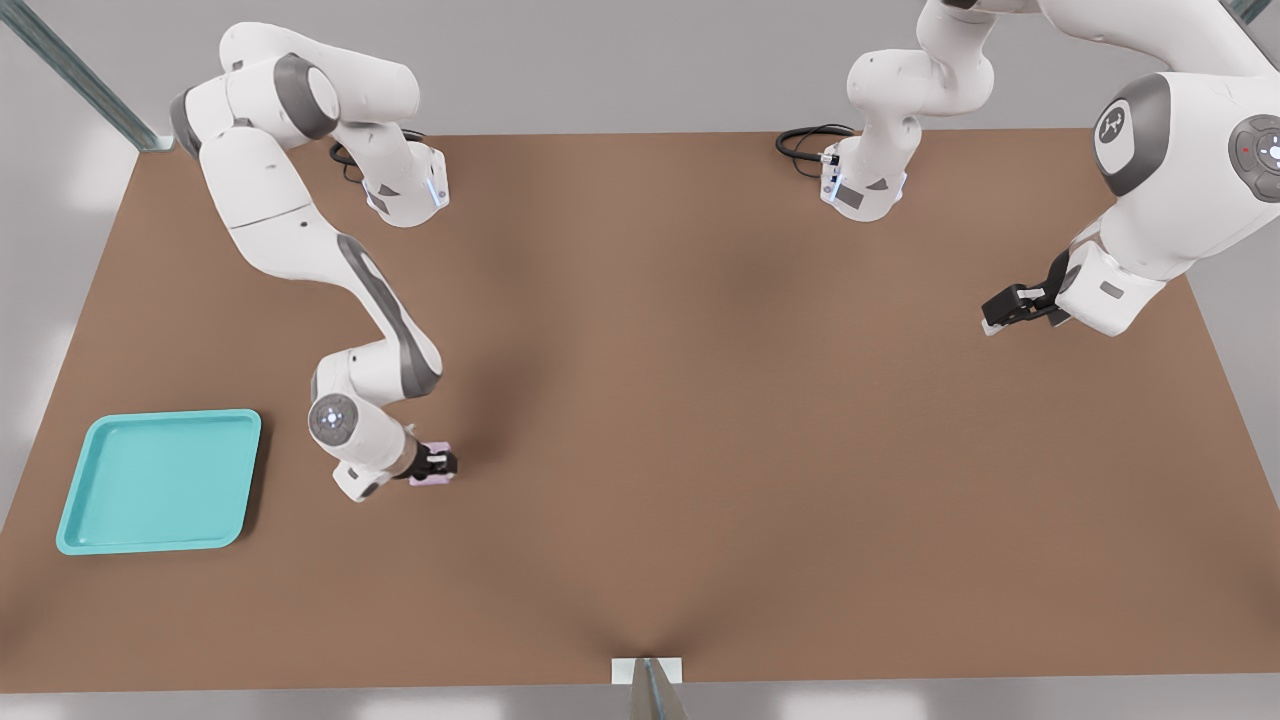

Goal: Keep left arm still and place phone on the tray with right arm

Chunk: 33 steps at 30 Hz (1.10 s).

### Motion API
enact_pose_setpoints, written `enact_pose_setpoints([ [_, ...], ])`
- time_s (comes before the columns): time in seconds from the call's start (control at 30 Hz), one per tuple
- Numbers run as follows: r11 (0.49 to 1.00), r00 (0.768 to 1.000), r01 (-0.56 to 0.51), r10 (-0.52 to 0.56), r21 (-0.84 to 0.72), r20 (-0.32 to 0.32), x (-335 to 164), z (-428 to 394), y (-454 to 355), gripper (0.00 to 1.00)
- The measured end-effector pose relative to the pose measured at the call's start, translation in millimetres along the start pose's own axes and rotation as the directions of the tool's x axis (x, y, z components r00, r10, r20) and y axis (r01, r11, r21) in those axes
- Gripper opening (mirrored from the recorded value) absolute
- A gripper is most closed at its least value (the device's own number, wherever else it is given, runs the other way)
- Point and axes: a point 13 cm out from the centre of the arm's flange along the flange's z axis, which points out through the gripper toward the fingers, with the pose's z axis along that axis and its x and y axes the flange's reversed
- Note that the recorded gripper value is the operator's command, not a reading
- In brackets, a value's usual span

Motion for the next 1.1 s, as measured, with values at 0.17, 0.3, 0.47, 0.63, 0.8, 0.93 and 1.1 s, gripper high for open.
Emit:
enact_pose_setpoints([
  [0.17, 0.996, 0.996, -0.084, 0.083, 0.019, 0.023, -13.0, -39.1, -94.2, 0.76],
  [0.3, 0.989, 0.990, -0.143, 0.142, 0.024, 0.021, -8.1, -47.6, -183.4, 0.76],
  [0.47, 0.982, 0.981, -0.185, 0.183, 0.025, 0.056, -11.8, -58.4, -295.3, 0.76],
  [0.63, 0.987, 0.986, -0.159, 0.158, 0.019, 0.045, 0.7, -35.7, -368.5, 0.97],
  [0.8, 0.997, 0.996, -0.066, 0.064, 0.030, 0.057, -7.3, -41.4, -379.5, 1.00],
  [0.93, 0.993, 0.980, 0.092, -0.104, 0.074, 0.169, -61.7, -189.7, -303.1, 1.00],
  [1.1, 0.915, 0.900, 0.377, -0.399, 0.147, 0.177, -68.9, -322.4, -77.9, 1.00],
])
